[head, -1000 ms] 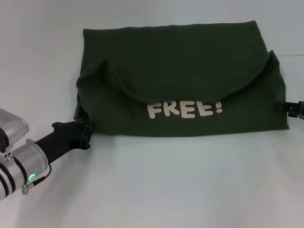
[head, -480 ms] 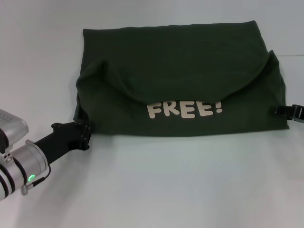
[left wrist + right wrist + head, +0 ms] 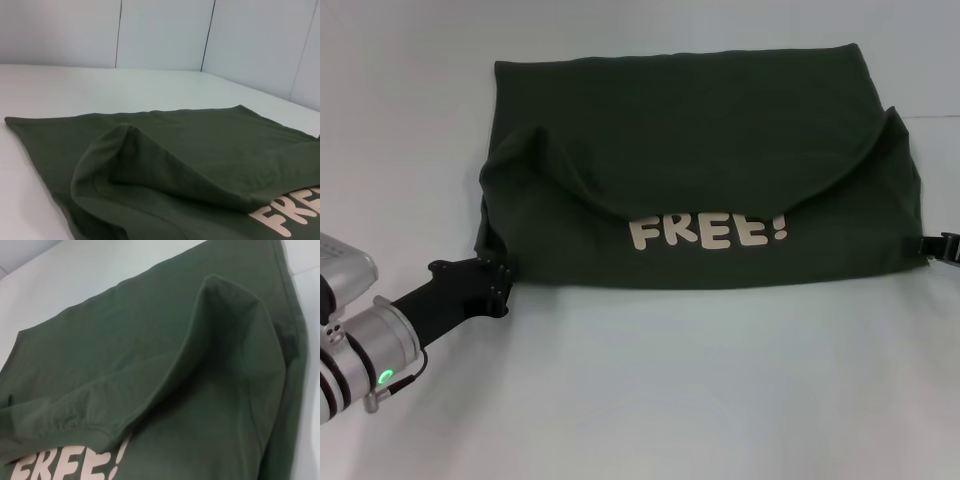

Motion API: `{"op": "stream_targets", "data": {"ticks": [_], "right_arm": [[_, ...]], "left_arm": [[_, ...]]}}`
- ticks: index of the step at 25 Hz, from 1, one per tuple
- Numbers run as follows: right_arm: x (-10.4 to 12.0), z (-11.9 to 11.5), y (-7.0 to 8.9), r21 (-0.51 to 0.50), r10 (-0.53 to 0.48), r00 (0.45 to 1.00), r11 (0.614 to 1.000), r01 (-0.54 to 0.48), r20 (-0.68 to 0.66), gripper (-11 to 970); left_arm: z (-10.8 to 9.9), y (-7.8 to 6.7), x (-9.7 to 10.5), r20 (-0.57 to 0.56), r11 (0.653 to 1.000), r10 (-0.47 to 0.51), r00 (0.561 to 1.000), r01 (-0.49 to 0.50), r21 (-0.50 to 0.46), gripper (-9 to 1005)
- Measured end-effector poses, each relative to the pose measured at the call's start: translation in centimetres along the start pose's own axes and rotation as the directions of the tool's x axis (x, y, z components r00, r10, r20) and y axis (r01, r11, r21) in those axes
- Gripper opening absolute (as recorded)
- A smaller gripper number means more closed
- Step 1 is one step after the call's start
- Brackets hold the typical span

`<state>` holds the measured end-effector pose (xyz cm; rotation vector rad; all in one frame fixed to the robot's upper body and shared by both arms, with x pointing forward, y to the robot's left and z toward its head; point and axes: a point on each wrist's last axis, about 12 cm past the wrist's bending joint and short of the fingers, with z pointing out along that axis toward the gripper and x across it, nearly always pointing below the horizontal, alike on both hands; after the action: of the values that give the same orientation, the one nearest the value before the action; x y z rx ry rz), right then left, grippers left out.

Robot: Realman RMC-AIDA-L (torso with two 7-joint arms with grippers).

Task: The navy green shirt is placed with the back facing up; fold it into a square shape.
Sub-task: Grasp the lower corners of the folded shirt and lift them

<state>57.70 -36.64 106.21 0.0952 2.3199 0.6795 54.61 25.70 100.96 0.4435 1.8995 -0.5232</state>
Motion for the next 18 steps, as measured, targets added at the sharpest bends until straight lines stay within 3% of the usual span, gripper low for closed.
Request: {"op": "stream_targets", "data": {"ticks": [2,5,11,18], "right_arm": [[0.1,-0.1,-0.1,-0.002,-0.003,1.000,1.000,0.003,-0.001,389],[0.2,-0.2,-0.1,-0.012,-0.008,1.000,1.000,0.008,0.003,152],[0.9,-1.5,-0.6,-0.063,-0.021,0.999,0.998,0.023,0.041,9],[3.5,-4.4,-1.7,-0.155,-0.042,0.997,0.987,0.051,0.062,9]], "left_arm": [[-0.1,0.0,0.1,0.004,1.000,-0.013,1.000,0.013,0.003,7],[-0.5,0.0,0.0,0.018,0.999,-0.034,0.999,0.034,0.012,7],[-1.9,-0.3,-0.2,0.069,0.990,-0.125,0.990,0.119,0.081,7],[-4.8,-0.7,-0.3,0.098,0.939,-0.290,0.952,0.263,0.224,8]]}}
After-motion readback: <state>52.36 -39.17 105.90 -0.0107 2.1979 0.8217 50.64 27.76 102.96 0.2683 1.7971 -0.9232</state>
